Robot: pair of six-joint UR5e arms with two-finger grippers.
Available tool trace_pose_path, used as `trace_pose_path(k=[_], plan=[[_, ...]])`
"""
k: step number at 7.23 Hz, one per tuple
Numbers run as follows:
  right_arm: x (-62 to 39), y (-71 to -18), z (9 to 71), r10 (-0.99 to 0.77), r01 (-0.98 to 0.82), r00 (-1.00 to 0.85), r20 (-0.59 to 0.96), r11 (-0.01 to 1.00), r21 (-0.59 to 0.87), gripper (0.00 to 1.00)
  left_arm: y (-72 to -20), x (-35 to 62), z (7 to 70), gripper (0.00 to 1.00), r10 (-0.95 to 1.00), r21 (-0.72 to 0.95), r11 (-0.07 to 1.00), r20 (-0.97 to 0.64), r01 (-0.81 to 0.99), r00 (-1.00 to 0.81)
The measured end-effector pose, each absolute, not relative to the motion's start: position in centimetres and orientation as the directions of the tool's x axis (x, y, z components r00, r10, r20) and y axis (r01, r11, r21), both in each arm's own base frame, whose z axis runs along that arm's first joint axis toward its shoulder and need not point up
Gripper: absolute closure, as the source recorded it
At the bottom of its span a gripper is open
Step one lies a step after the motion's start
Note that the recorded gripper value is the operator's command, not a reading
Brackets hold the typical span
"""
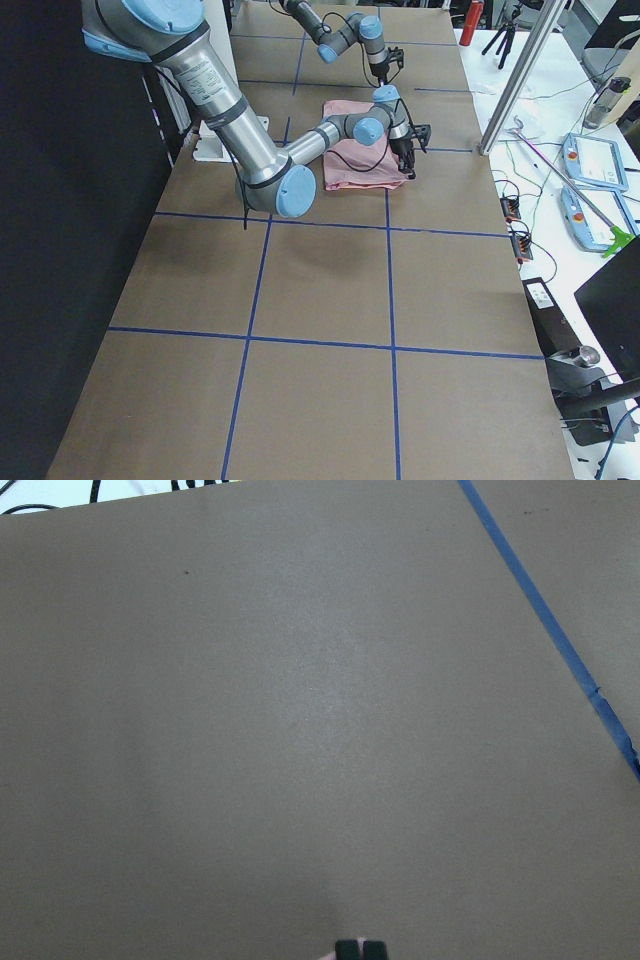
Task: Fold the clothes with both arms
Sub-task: 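Move the left gripper to the folded shirt's nearest side edge while right holds still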
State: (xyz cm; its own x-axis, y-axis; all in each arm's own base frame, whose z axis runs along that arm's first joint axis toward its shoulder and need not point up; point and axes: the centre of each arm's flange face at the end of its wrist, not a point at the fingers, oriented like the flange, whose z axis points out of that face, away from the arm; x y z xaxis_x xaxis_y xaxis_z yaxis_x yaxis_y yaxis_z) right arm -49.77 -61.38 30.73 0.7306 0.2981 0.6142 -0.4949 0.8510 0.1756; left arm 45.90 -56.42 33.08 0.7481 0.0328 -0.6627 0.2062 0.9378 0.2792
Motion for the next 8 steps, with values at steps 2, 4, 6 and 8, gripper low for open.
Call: trace_pose_path(k=[2,4,6,8], plan=[[-49.4,-61.2,29.8,0.229,-0.443,0.75,0.62,0.87,0.214,0.0,-55.9,45.1,31.3,0.0,0.089,0.324,0.928,-0.676,0.186,0.731],[-45.5,-59.5,29.2,0.114,-0.344,0.732,0.672,0.913,0.22,0.0,-53.1,42.3,30.8,0.0,0.175,0.385,0.911,-0.683,0.146,0.709],[-40.8,-56.0,29.5,0.048,-0.3,0.703,0.71,0.925,0.234,0.0,-47.3,40.3,32.9,0.07,0.179,0.355,0.924,-0.729,0.142,0.661],[-39.6,-54.8,29.5,0.036,-0.295,0.696,0.718,0.925,0.24,0.0,-40.2,43.2,35.4,0.48,0.104,0.268,0.943,-0.8,0.197,0.591]])
